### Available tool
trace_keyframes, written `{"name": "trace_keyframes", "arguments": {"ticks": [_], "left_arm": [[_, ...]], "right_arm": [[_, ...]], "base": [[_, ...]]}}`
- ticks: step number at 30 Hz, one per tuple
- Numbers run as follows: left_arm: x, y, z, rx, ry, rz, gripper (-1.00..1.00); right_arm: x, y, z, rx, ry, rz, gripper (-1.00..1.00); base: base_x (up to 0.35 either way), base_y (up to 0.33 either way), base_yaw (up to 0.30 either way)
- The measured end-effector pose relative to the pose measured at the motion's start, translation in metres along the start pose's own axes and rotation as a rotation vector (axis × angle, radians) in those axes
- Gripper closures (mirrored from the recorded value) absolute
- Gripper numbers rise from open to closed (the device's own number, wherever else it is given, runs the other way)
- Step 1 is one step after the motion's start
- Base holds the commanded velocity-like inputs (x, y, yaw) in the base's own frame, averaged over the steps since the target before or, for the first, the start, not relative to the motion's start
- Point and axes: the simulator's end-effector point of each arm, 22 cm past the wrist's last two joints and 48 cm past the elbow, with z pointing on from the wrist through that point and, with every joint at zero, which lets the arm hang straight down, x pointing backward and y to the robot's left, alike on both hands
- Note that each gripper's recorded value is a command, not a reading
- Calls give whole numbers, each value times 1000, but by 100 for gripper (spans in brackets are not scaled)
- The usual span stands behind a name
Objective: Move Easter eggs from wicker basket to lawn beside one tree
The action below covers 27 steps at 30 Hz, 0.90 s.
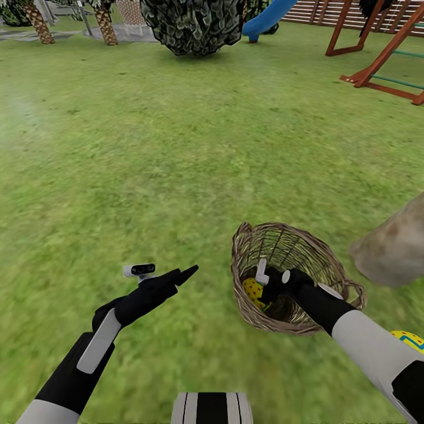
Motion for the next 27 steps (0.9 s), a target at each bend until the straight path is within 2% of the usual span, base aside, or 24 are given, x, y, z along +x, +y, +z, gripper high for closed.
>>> {"name": "trace_keyframes", "arguments": {"ticks": [19,27], "left_arm": [[13,37,-15,-38,-9,-69,-100],[17,53,-23,-55,-19,-96,-100]], "right_arm": [[2,10,32,-37,-4,3,-100],[17,24,50,-74,20,19,-100]], "base": [[0,0,0],[0,0,0]]}}
